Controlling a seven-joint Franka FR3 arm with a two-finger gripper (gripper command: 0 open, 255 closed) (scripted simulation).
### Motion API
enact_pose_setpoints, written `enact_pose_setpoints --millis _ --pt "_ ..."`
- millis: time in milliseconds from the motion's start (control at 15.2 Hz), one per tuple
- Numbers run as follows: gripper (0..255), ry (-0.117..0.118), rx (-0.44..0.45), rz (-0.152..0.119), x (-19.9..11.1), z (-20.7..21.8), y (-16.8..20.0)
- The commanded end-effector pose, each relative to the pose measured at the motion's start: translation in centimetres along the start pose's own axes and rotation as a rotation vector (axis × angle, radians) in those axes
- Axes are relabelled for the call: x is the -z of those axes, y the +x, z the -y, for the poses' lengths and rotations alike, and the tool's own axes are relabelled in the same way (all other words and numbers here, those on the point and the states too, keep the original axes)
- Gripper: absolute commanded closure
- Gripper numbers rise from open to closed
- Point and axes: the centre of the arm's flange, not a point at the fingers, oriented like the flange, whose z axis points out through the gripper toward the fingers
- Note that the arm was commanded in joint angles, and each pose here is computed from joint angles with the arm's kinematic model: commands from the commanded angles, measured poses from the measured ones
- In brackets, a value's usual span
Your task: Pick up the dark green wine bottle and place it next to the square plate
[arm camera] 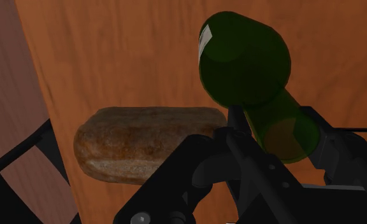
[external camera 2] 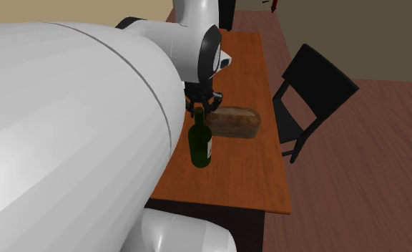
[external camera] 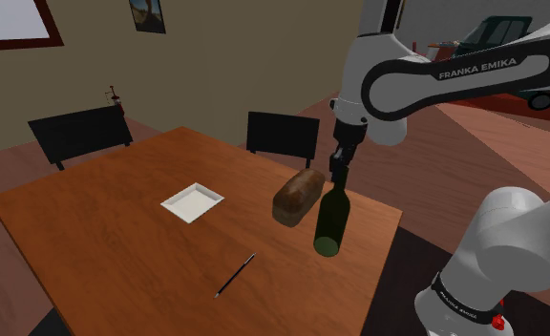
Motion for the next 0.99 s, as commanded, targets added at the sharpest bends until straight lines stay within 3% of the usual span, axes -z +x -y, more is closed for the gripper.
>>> enact_pose_setpoints --millis 0,924 --pt "255 0.0 0.0 0.0 1.0 0.1 0.0" --pt "255 0.0 0.0 0.0 8.4 0.2 0.2"
